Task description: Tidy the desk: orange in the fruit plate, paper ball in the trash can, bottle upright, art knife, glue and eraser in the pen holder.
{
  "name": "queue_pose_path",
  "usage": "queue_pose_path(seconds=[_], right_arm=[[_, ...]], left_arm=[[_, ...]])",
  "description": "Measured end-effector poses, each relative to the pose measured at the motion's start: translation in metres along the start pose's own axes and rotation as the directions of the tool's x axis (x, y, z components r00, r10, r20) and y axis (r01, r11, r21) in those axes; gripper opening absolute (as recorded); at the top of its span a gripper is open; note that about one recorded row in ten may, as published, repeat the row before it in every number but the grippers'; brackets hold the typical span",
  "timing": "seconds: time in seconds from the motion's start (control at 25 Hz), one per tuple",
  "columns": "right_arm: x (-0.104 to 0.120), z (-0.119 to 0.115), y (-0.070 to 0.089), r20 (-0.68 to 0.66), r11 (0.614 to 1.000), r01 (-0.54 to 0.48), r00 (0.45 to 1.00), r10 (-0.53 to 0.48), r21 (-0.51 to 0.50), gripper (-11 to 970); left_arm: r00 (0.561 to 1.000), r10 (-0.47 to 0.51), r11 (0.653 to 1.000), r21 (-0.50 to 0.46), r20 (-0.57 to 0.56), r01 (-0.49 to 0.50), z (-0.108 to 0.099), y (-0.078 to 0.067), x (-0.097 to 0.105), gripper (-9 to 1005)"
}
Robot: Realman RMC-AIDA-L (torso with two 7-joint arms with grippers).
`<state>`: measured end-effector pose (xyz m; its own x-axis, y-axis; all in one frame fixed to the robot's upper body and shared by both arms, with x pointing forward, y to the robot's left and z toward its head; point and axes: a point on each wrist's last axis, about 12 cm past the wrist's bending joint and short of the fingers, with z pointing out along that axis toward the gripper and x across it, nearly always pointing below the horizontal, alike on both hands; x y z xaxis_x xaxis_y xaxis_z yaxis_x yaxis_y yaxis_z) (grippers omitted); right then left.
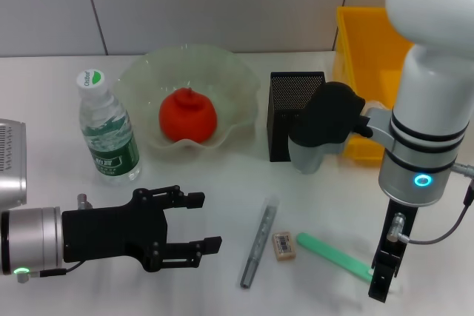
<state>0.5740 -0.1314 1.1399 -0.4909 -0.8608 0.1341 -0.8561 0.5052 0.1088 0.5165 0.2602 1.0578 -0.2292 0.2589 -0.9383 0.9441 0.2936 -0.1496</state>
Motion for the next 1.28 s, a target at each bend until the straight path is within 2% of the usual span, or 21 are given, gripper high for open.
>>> queue_pose_path(seconds=[0.24, 0.64, 1.2, 1.28], right_arm=[[-0.003, 0.001, 0.004, 0.019, 1.0, 0.015, 1.0, -0.015, -0.017, 773], [-0.006, 0.006, 0.006, 0.01, 0.999, 0.046, 0.999, -0.047, 0.015, 555], [-0.009, 0.011, 0.009, -0.004, 0.995, 0.087, 0.996, -0.087, 0.048, 502], [-0.009, 0.01, 0.01, 0.003, 0.995, 0.091, 0.996, -0.091, 0.041, 452]], left_arm=[[1.0, 0.003, 1.0, 0.001, 0.0, -0.003, 0.001, 0.001, -0.001, 785], [1.0, 0.006, 1.0, 0.001, 0.0, -0.006, 0.001, 0.001, -0.001, 786], [1.0, 0.004, 1.0, -0.002, -0.002, -0.004, 0.001, 0.001, 0.0, 786], [1.0, 0.003, 1.0, -0.004, -0.004, -0.003, 0.001, 0.001, 0.0, 786]])
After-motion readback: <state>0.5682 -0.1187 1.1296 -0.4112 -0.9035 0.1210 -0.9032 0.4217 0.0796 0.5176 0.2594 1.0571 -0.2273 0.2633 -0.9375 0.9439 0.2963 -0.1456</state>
